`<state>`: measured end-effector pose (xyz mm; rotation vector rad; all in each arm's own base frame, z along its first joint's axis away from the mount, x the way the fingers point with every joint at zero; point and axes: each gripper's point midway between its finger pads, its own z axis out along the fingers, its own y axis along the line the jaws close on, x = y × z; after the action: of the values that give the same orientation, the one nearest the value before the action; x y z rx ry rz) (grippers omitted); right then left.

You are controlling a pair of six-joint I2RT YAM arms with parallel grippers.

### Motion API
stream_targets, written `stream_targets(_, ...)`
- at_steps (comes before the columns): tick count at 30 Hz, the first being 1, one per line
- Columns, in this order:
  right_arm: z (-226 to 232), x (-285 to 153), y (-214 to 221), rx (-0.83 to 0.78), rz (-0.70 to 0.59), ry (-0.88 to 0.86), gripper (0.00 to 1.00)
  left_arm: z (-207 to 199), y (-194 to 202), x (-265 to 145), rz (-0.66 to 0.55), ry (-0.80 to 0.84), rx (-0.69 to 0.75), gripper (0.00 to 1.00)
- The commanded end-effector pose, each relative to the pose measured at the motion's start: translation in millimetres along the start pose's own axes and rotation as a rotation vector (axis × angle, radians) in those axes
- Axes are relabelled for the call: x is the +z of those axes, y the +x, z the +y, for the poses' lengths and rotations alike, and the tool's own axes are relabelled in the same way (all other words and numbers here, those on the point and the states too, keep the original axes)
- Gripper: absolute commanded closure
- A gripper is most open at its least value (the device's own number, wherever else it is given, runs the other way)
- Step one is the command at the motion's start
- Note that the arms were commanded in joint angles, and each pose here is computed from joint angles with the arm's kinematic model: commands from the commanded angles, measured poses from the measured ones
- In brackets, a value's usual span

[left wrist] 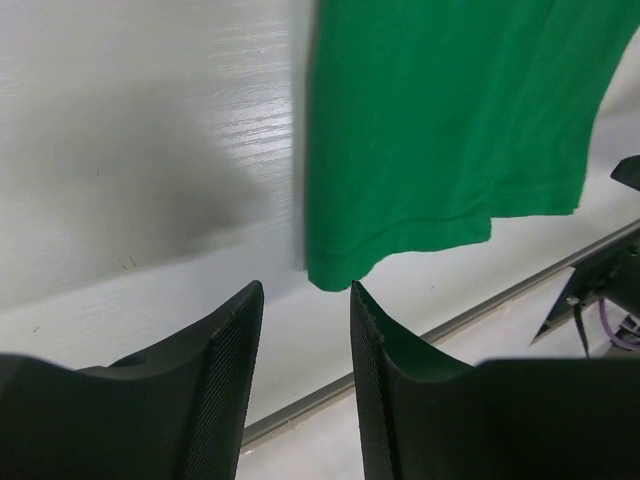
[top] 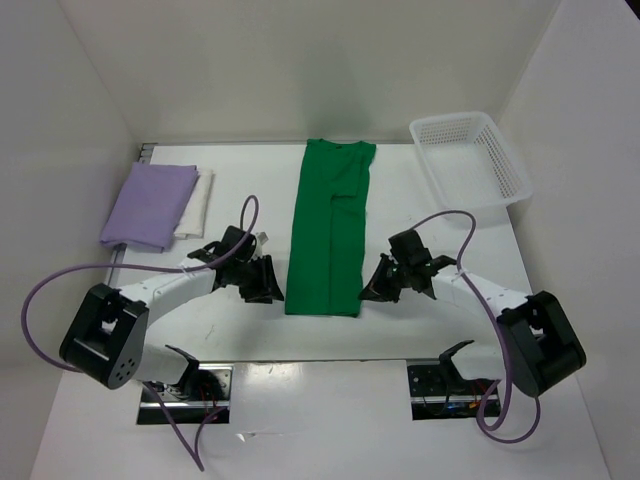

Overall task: Fold and stack the t-shirts
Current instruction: Rotate the tshirt 90 degrees, then grab the bottom of the folded rectangular tshirt with both arms

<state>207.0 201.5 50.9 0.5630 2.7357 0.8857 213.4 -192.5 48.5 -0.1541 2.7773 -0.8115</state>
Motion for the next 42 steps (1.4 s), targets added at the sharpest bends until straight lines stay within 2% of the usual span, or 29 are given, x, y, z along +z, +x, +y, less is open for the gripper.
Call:
stream_targets(1,6,2,9,0.012,0.026,-0.062,1.0,3,-1,6,-0.01,-0.035,0.023,0.52)
stream_targets(6,-25,19,33,0.037,0.071,0.017,1.0,7,6,18,0.01,-0.049,0.016,0.46)
stream_targets(9,-38,19,36,0.056,0.065,0.057,0.99,8,7,22,0.023,-0.047,0.013,0.46)
stream_targets(15,-32,3,36,0.053,0.029,0.032,0.91,11,8,26,0.032,-0.054,0.009,0.46)
stream_targets(17,-13,-11,29,0.043,-0.01,-0.033,0.86,12,10,28,0.04,-0.061,0.005,0.46)
stream_targets(18,-16,-14,28,0.057,-0.027,-0.015,0.75,13,9,30,0.04,-0.061,0.005,0.46)
stream_targets(22,-22,-10,23,0.074,-0.041,-0.013,0.57,14,13,34,0.064,-0.055,-0.001,0.52)
stream_targets(26,-35,8,27,0.089,-0.008,0.022,0.53,8,12,41,0.081,-0.038,0.005,0.56)
stream_targets(30,-48,26,28,0.093,0.017,0.064,0.55,13,19,46,0.12,-0.044,0.001,0.63)
stream_targets(31,-42,28,23,0.088,0.009,0.051,0.59,13,19,46,0.12,-0.044,0.001,0.65)
stream_targets(32,-45,31,24,0.081,0.014,0.058,0.68,10,16,46,0.113,-0.038,0.004,0.67)
stream_targets(34,-45,34,28,0.08,0.038,0.067,0.78,9,17,46,0.119,-0.03,0.013,0.77)
stream_targets(35,-45,34,28,0.08,0.038,0.067,0.89,9,17,46,0.119,-0.03,0.013,0.81)
stream_targets(36,-46,34,33,0.07,0.053,0.076,0.92,8,18,42,0.119,-0.03,0.013,0.87)
stream_targets(40,-25,21,63,0.033,0.086,0.053,0.99,8,48,28,0.218,0.007,-0.018,0.96)
stream_targets(42,-33,15,81,0.064,0.122,0.081,1.0,2,56,16,0.247,0.028,-0.026,0.98)
